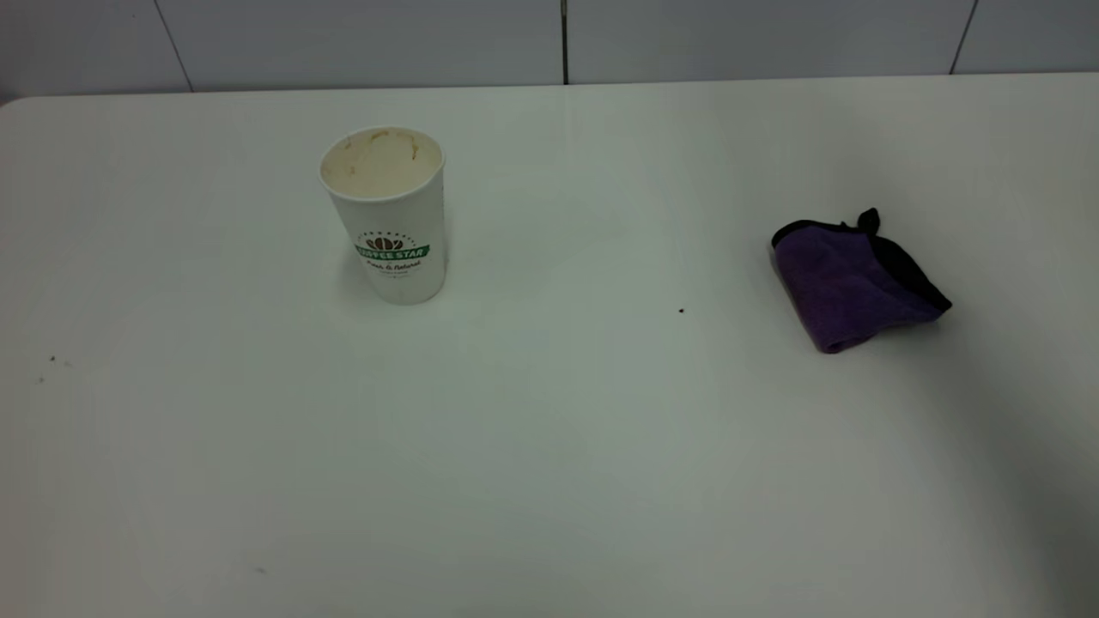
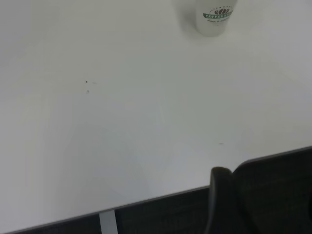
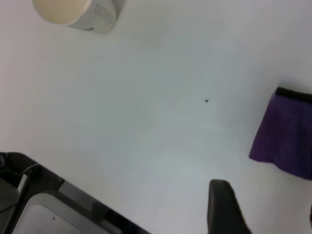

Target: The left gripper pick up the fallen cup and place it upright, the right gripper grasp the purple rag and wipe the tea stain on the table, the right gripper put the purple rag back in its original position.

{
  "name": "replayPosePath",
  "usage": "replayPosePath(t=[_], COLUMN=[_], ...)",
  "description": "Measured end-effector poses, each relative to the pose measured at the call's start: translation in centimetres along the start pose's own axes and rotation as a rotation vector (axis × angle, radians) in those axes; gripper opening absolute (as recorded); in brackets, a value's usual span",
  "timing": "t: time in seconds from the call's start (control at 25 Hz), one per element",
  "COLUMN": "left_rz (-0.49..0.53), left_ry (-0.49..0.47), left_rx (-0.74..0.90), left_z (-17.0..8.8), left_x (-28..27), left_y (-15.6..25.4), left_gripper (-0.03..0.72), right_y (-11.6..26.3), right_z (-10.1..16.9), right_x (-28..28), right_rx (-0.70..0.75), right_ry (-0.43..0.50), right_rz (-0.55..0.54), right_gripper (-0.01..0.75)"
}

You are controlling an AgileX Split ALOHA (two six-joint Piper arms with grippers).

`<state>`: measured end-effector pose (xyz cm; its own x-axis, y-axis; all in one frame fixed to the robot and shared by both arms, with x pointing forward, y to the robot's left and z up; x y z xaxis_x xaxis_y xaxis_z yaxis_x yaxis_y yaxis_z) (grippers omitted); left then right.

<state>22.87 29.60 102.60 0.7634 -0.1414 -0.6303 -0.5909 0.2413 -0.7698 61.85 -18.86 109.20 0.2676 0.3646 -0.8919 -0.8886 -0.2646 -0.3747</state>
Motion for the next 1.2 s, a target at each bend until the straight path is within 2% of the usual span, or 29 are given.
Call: replayPosePath(t=[0.36, 0.84, 1.0, 1.2], left_rz=[0.0, 0.0, 0.0, 0.0], left_ry=[0.0, 0.0, 0.0, 0.0], left_rx=[0.0, 0.0, 0.0, 0.0], left_z=[0.0, 0.0, 0.0, 0.0], left_x=[0.0, 0.0, 0.0, 0.0], left_y=[0.0, 0.0, 0.0, 0.0], left_gripper=[0.441, 0.441, 0.441, 0.441], right_y=[10.7, 24.9, 28.9, 32.9], right_z=[2.3, 3.0, 2.8, 2.7], right_x=[-6.5, -8.3, -8.2, -8.0], right_rx=[-0.028, 0.051, 0.085, 0.078], right_ry=[0.07, 0.165, 0.212, 0.247], right_rz=[0.005, -0.024, -0.073, -0.188], right_gripper=[0.454, 0.454, 0.456, 0.477])
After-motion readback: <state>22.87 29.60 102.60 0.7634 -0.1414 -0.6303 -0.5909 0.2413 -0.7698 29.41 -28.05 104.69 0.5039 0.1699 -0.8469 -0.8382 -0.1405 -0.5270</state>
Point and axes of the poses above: a point on each arm's last joint axis where the gripper is mounted, x pointing out along that axis toward the gripper, z along the wrist's bending axis when the last joint is at zero, y = z × x, the point moved 1 cm from there along x, pointing out along that axis toward the gripper, and after that the axes turned 6 degrees about x, right-handed, at the moved point
